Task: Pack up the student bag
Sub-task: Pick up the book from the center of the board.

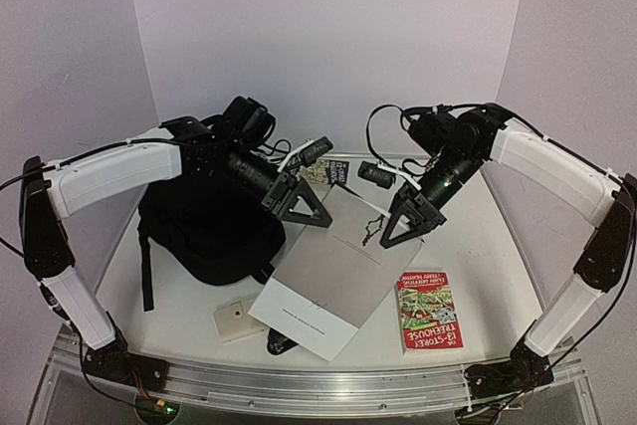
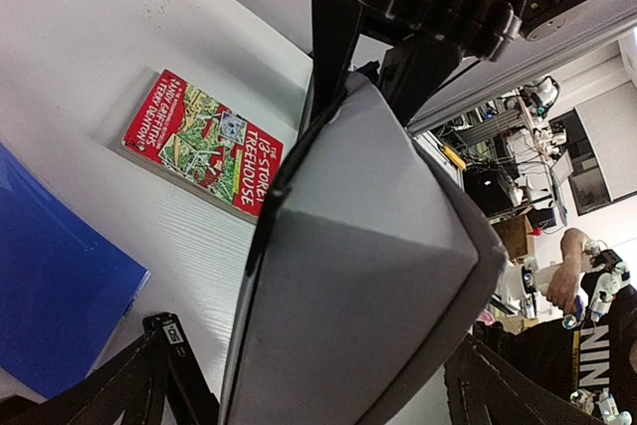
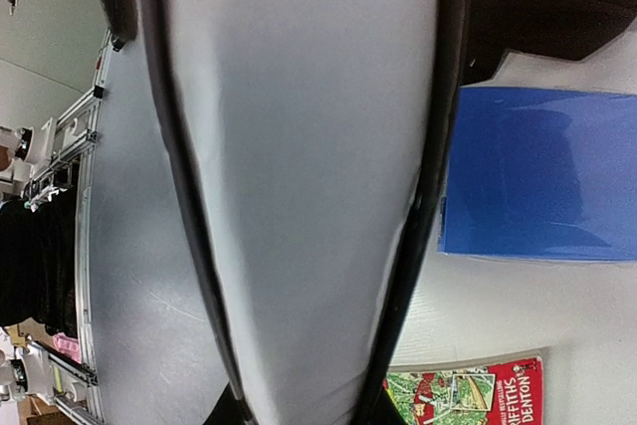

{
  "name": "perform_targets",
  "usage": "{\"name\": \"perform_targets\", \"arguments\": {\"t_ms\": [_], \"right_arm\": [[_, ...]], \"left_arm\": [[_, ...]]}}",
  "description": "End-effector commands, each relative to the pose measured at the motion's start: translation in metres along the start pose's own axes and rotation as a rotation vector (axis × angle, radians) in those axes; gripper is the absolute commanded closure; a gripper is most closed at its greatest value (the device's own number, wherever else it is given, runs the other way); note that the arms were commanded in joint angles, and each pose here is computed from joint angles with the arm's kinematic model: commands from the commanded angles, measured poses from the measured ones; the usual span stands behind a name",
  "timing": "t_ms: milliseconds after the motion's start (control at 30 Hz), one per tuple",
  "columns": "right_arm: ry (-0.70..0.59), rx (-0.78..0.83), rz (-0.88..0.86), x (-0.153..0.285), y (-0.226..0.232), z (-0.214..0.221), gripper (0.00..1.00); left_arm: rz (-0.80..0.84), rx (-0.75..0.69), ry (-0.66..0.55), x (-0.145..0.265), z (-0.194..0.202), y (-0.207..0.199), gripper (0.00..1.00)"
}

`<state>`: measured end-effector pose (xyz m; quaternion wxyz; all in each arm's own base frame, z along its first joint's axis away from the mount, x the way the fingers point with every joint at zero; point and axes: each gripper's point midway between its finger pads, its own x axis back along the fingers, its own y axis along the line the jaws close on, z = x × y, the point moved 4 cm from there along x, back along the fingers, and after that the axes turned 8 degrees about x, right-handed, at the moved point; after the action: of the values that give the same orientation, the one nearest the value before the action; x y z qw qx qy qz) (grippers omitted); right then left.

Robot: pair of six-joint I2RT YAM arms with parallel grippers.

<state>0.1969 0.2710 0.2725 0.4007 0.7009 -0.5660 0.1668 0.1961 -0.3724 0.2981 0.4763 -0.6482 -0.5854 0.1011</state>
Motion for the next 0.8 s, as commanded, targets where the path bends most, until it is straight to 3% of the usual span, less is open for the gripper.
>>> {"name": "perform_targets", "arguments": {"t_ms": [0,267,500,633,733,767], "right_arm": [[-0.035,0.053,-0.031,0.002,0.012,-0.017,1.00],[-0.075,0.060,-0.050,0.007,0.015,-0.030,0.98],[-0.092,0.047,-0.060,0.008,0.013,-0.038,0.89],[-0.107,0.023,-0.027,0.016,0.008,-0.048,0.63],[-0.152,-0.034,0.031,0.034,-0.006,-0.057,0.29],[-0.189,-0.058,0.051,0.046,-0.014,-0.059,0.22]], "left_arm": [[0.070,-0.082,-0.006,-0.003,-0.006,-0.014,0.09],[0.172,-0.133,0.040,-0.004,0.008,-0.035,0.35],[0.197,-0.145,0.033,0.000,0.010,-0.043,0.55],[0.160,-0.149,-0.005,0.002,0.004,-0.041,0.64],[0.101,-0.132,-0.090,0.014,-0.008,-0.032,0.76],[0.077,-0.104,-0.132,0.023,-0.015,-0.027,0.79]]}}
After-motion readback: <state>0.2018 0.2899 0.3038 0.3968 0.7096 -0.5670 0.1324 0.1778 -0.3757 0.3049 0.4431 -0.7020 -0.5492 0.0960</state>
